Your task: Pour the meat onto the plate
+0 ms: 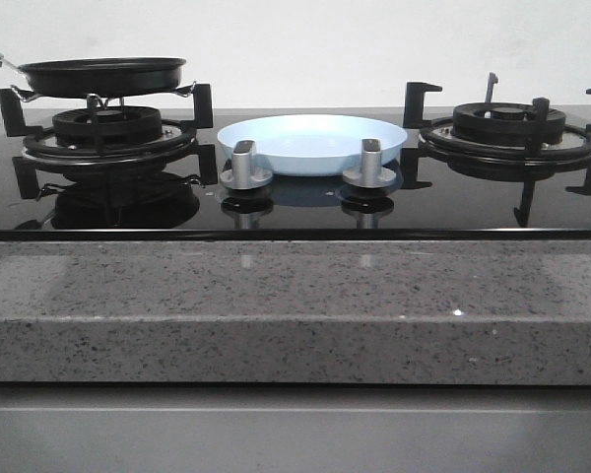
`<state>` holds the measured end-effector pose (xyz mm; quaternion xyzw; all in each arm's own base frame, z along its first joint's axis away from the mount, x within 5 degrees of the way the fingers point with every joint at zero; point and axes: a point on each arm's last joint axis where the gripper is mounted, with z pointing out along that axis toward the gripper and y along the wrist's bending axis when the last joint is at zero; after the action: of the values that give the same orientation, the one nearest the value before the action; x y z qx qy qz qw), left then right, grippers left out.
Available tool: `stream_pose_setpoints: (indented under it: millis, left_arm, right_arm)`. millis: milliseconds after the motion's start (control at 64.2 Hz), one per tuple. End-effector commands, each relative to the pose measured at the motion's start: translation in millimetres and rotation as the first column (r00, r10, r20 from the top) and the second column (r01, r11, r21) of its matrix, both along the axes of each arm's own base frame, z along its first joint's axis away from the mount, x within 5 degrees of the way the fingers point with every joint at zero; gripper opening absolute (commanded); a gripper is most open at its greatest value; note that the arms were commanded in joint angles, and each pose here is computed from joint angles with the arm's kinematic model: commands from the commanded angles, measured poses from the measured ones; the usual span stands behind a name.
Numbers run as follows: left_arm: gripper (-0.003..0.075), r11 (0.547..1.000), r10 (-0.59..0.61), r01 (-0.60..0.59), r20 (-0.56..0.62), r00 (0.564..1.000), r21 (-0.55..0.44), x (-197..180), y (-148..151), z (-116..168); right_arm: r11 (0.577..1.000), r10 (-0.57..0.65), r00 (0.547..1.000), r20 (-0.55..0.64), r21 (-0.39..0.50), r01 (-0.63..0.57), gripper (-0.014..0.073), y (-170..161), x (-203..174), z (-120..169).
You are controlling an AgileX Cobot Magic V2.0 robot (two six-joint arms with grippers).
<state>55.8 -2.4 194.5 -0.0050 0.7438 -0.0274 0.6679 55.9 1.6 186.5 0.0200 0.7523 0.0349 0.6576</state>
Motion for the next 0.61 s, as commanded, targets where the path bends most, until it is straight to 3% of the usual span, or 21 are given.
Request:
stream_pose_setpoints:
  millis: [0,592]
  left_arm:
    - [-0.002,1.0,-0.003,0.004,0.097,0.995,-0.009,-0.6,0.0,7.2]
    - [-0.002,1.0,0.0,0.001,0.131,0.991,-0.011,-0.6,0.3,10.3]
  right_arm:
    - [1.0,-0.009,0.995,0.098,-0.009,0.01,-0.006,-0.7,-0.6,9.2]
    - [1.0,-0.009,0.995,0.098,-0.009,0.01,-0.006,-0.7,-0.6,9.2]
